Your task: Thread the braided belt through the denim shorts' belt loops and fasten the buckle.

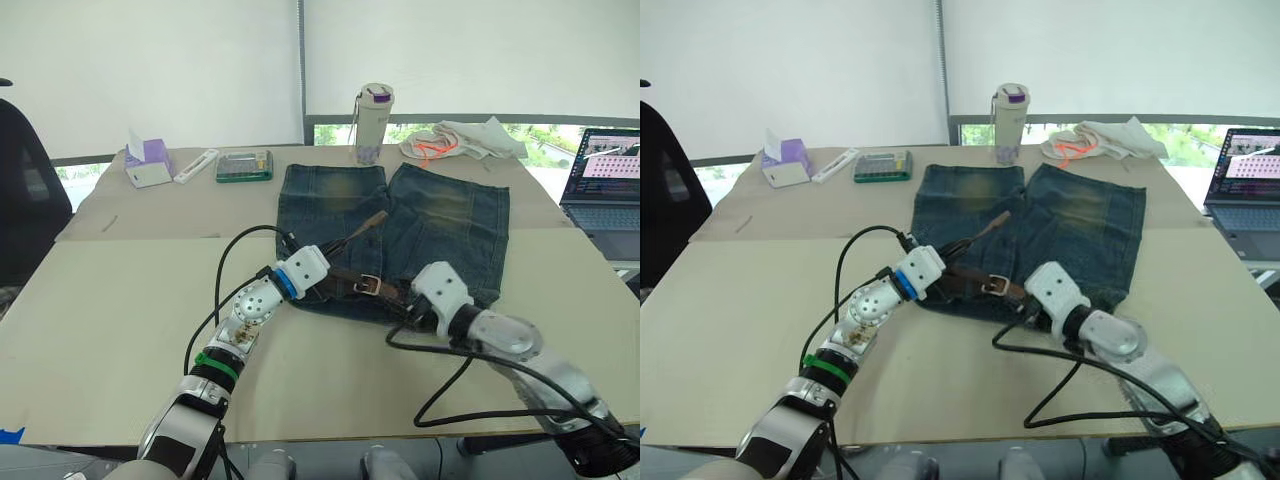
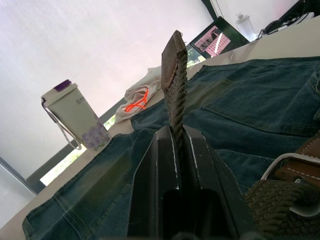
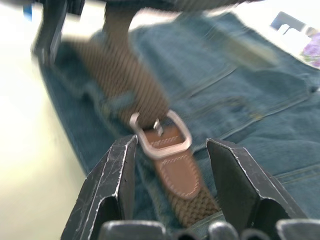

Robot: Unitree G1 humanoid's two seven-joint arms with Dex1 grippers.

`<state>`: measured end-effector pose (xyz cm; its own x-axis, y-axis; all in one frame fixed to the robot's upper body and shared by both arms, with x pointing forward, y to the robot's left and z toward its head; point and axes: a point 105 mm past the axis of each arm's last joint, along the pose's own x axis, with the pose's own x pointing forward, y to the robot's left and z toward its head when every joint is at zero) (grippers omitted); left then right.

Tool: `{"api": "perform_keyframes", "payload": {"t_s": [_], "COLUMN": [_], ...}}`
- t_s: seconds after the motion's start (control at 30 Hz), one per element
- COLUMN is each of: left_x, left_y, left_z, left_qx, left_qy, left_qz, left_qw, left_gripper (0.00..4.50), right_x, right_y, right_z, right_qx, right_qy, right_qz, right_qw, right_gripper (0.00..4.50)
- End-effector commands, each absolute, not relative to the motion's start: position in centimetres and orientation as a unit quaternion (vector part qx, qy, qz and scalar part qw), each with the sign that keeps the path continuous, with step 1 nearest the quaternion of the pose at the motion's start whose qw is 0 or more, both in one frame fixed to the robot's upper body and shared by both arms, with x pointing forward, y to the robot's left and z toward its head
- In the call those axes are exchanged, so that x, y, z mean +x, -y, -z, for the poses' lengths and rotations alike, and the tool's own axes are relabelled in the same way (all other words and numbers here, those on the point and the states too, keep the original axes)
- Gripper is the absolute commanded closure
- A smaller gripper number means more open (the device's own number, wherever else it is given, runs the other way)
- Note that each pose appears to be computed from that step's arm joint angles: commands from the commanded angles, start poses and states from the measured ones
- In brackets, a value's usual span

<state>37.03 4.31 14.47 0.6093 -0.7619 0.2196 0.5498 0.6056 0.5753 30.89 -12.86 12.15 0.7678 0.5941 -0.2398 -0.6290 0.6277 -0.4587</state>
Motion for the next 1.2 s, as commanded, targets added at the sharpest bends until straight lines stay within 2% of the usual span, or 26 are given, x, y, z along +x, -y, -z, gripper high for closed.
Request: {"api": "perform_keyframes", "payload": {"t_s": [0.03, 0.3, 0.57, 0.77, 0.8, 1.0, 1.1, 1.2], "left_x": [37.4, 37.3, 37.6, 37.4, 37.4, 37.0, 36.8, 36.4], "left_y": [-5.1, -4.9, -5.3, -5.1, -5.1, -5.1, -5.2, -4.9], "left_z": [-15.6, -16.0, -16.1, -15.9, -15.7, -14.9, -14.6, -14.3], "left_qx": [0.218, 0.205, 0.202, 0.203, 0.203, 0.24, 0.275, 0.345], "left_qy": [0.238, 0.24, 0.235, 0.232, 0.227, 0.207, 0.204, 0.206], "left_qz": [0.363, 0.362, 0.357, 0.365, 0.366, 0.381, 0.38, 0.388], "left_qw": [0.874, 0.877, 0.881, 0.879, 0.879, 0.868, 0.859, 0.83], "left_gripper": [4.5, 4.5, 4.5, 4.5, 4.5, 4.5, 4.5, 4.5], "right_x": [31.2, 32.2, 31.9, 33.2, 33.3, 33.4, 33.5, 33.6], "right_y": [12.3, 13.1, 13.1, 13.9, 14.0, 13.9, 13.8, 14.0], "right_z": [-12.5, -10.4, -10.5, -11.0, -11.1, -11.8, -12.1, -12.3], "right_qx": [-0.31, -0.371, -0.361, -0.386, -0.39, -0.425, -0.443, -0.48], "right_qy": [-0.006, -0.034, -0.039, -0.026, -0.022, 0.016, 0.038, 0.065], "right_qz": [-0.342, -0.315, -0.318, -0.269, -0.261, -0.233, -0.216, -0.192], "right_qw": [0.887, 0.873, 0.876, 0.882, 0.883, 0.875, 0.869, 0.854], "right_gripper": [2.03, 2.03, 2.03, 2.03, 2.54, 4.48, 4.48, 4.48]}}
